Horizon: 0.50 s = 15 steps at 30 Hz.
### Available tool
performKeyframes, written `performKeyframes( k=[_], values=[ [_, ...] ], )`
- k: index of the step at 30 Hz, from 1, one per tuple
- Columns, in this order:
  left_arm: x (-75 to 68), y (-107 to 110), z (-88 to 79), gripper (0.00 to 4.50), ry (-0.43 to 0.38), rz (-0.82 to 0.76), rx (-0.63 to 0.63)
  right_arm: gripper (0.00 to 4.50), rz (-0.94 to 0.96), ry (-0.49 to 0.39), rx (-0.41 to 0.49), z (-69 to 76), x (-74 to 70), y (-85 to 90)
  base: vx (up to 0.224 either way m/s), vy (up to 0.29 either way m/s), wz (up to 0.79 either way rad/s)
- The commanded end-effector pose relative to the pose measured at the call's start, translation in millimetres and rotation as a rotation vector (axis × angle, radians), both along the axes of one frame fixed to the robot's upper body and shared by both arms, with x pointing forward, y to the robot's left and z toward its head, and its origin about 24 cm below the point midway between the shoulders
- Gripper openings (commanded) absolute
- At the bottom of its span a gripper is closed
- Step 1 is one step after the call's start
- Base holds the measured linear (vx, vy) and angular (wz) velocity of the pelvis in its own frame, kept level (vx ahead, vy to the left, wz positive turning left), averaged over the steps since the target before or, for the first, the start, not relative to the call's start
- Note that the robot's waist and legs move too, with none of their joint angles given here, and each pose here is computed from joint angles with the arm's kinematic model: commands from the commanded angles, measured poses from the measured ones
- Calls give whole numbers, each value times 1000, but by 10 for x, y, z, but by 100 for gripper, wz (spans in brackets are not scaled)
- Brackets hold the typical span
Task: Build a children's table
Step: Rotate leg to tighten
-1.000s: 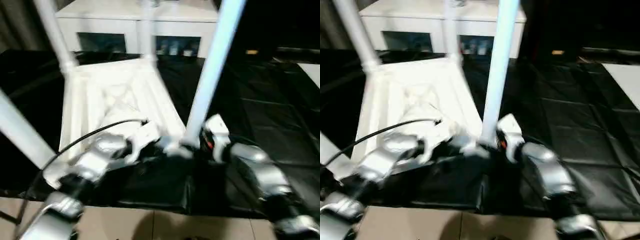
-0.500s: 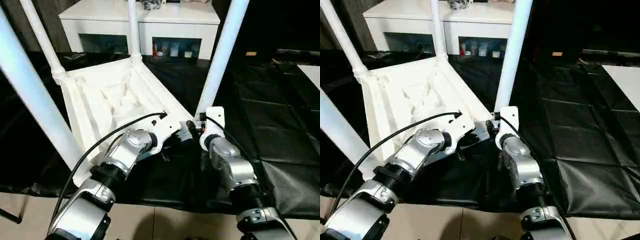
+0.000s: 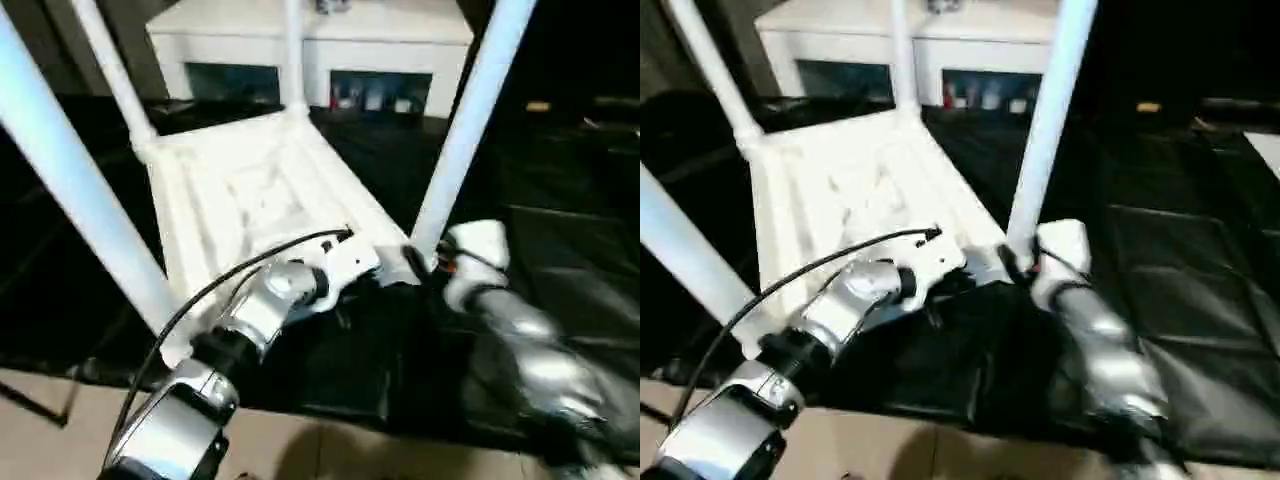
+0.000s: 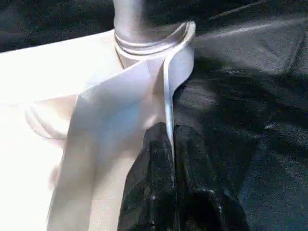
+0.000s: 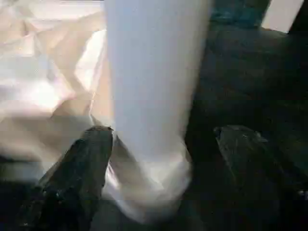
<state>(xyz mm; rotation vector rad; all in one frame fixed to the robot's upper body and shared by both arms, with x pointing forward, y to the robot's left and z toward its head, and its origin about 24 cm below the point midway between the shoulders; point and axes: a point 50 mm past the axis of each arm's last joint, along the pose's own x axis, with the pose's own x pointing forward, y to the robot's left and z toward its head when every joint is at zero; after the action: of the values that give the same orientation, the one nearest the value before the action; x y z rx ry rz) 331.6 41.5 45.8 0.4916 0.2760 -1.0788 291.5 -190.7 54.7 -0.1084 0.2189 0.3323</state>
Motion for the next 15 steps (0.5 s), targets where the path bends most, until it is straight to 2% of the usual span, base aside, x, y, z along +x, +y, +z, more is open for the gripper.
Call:
performKeyframes(
  k=[1, 3, 8, 11, 12, 13, 15],
  values=[
    [36, 8, 130, 0, -71, 32, -121, 385, 35, -5, 12, 32, -53, -63, 0, 0, 0],
    [26, 32, 175, 44, -42, 38, -182, 387, 72, -5, -1, 43, -112, -118, 0, 0, 0],
    [-34, 107, 259, 87, -25, 31, -259, 387, 158, 7, 2, 88, -217, -173, 0, 0, 0],
    [-248, 206, 337, 103, 16, -26, -338, 387, 287, 37, 14, 113, -303, -124, 0, 0, 0],
    [-248, 206, 337, 123, 16, -26, -338, 387, 287, 37, 14, 113, -303, -124, 0, 0, 0],
    [-363, 265, 339, 128, 43, -49, -349, 387, 336, 51, 20, 109, -314, -59, 0, 0, 0],
    [-476, 324, 326, 141, 79, -77, -348, 387, 376, 60, 22, 100, -315, 13, 0, 0, 0]
  ],
)
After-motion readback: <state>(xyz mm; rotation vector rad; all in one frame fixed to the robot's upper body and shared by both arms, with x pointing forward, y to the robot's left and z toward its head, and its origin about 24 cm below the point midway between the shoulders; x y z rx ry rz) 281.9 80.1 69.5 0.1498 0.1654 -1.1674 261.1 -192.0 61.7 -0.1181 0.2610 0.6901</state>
